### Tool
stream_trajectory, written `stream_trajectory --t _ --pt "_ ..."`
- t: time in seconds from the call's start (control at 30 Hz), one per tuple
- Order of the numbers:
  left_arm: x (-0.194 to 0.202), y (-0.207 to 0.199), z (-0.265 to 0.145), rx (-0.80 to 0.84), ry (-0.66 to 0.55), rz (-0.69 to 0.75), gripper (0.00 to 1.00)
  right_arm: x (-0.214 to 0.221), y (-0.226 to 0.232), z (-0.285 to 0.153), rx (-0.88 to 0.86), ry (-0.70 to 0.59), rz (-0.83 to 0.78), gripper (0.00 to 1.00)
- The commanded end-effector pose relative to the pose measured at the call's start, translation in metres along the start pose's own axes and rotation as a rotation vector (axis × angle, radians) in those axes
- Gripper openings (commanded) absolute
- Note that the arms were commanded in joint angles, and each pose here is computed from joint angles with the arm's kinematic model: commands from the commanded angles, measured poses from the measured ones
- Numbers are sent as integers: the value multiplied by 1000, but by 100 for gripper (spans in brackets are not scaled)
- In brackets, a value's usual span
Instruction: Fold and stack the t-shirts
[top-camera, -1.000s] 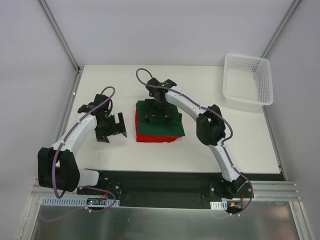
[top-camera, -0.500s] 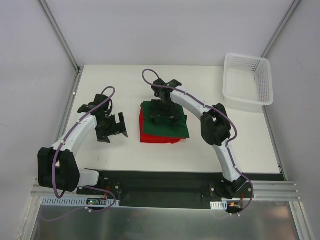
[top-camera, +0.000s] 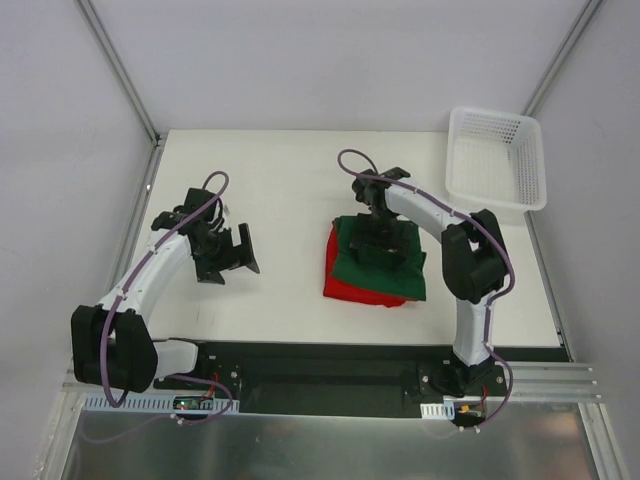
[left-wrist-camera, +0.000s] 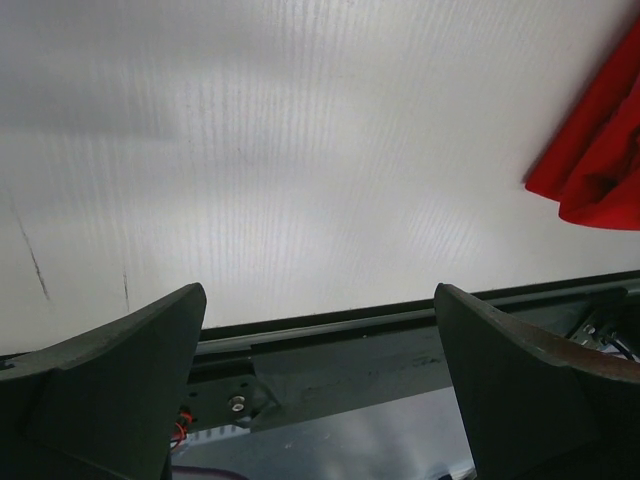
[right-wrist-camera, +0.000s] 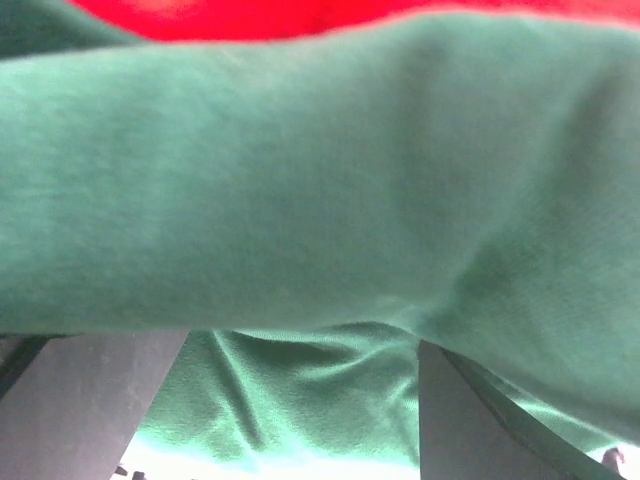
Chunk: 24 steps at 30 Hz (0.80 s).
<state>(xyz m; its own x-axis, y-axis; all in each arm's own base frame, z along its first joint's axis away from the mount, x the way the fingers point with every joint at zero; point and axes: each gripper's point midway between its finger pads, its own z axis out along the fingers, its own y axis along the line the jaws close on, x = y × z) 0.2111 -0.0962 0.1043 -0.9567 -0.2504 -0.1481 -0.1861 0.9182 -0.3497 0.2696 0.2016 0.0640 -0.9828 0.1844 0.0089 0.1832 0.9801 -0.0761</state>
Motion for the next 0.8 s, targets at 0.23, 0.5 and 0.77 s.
stream_trajectory --t 0.23,0.5,0.77 --pt "16 -8 -9 81 -13 34 99 -7 -121 8 256 49 335 96" --pt "19 -10 -15 99 -42 36 99 -41 -144 6 101 53 655 96" --pt "10 -20 -26 120 -72 4 99 -55 -159 6 33 65 914 96"
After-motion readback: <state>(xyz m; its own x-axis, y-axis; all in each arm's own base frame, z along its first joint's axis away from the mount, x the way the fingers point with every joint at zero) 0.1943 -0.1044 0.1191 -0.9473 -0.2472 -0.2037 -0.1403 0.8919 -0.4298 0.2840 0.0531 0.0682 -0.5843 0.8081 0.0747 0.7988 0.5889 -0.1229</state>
